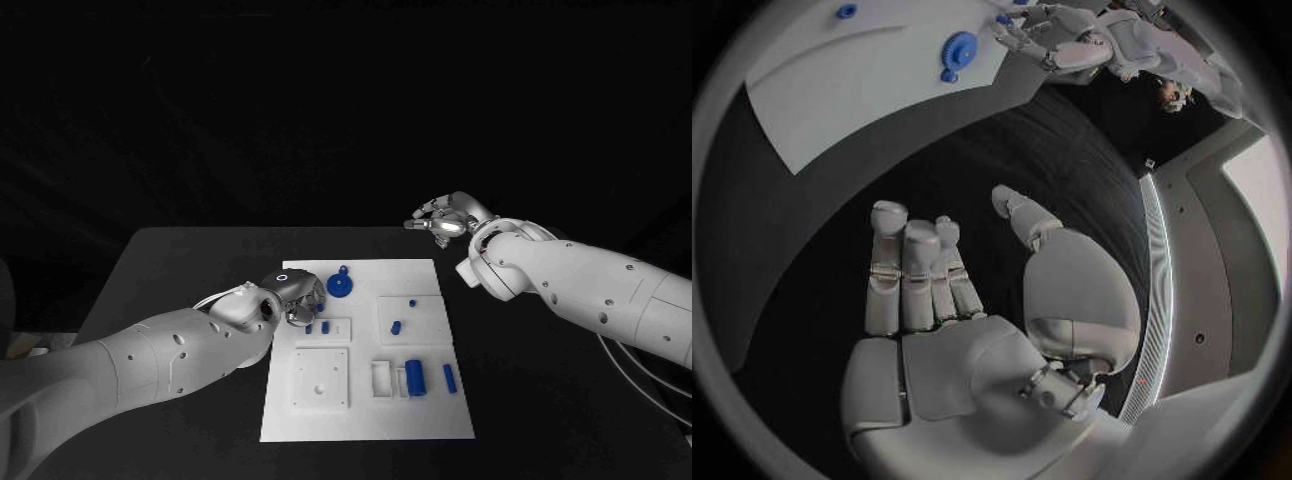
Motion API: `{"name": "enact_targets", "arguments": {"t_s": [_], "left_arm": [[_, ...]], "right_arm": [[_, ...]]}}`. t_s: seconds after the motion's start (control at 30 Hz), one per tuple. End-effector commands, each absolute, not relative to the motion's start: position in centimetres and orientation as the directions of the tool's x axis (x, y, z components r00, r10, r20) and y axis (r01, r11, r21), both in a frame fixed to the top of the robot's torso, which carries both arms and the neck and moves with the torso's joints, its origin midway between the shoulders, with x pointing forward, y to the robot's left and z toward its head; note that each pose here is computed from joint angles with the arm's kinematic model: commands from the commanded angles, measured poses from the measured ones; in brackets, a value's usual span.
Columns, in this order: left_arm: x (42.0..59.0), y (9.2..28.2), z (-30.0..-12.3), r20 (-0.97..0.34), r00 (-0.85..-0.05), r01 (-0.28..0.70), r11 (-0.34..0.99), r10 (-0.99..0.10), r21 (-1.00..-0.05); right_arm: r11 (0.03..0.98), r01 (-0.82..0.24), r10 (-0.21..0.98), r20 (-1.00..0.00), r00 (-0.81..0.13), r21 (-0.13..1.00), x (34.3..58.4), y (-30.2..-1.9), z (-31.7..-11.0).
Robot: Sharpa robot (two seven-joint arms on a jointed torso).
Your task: Assemble the parts on the task board
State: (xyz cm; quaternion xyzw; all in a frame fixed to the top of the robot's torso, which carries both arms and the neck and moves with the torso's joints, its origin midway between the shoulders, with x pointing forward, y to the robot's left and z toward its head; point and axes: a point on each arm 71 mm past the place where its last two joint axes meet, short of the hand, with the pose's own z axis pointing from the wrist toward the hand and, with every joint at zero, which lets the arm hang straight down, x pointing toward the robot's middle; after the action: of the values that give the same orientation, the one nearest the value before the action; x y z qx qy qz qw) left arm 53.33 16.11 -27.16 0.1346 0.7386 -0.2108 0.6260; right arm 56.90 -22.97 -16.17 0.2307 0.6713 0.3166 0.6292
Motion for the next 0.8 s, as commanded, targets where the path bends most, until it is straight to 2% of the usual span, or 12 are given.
{"name": "enact_targets", "arguments": {"t_s": [0.03, 0.33, 0.5, 0.63, 0.8], "left_arm": [[53.4, 16.3, -27.1, -0.980, -0.182, 0.452, 0.879, -0.075, -0.152], [53.9, 17.7, -27.2, -0.979, -0.186, 0.418, 0.896, -0.078, -0.151], [54.2, 18.8, -27.1, -0.974, -0.196, 0.382, 0.906, -0.116, -0.185], [54.9, 20.1, -26.2, -0.962, -0.181, 0.342, 0.904, -0.206, -0.257], [55.7, 21.9, -24.2, -0.897, -0.161, 0.276, 0.854, -0.412, -0.442]], "right_arm": [[0.694, -0.101, 0.704, -0.701, -0.116, 0.713, 56.9, -22.9, -16.2], [0.692, -0.119, 0.699, -0.702, -0.134, 0.712, 56.8, -22.9, -16.2], [0.689, -0.145, 0.692, -0.704, -0.160, 0.711, 56.7, -23.1, -16.2], [0.697, -0.171, 0.669, -0.717, -0.194, 0.697, 56.4, -23.3, -16.5], [0.756, -0.244, 0.563, -0.794, -0.229, 0.607, 55.7, -23.6, -16.9]]}}
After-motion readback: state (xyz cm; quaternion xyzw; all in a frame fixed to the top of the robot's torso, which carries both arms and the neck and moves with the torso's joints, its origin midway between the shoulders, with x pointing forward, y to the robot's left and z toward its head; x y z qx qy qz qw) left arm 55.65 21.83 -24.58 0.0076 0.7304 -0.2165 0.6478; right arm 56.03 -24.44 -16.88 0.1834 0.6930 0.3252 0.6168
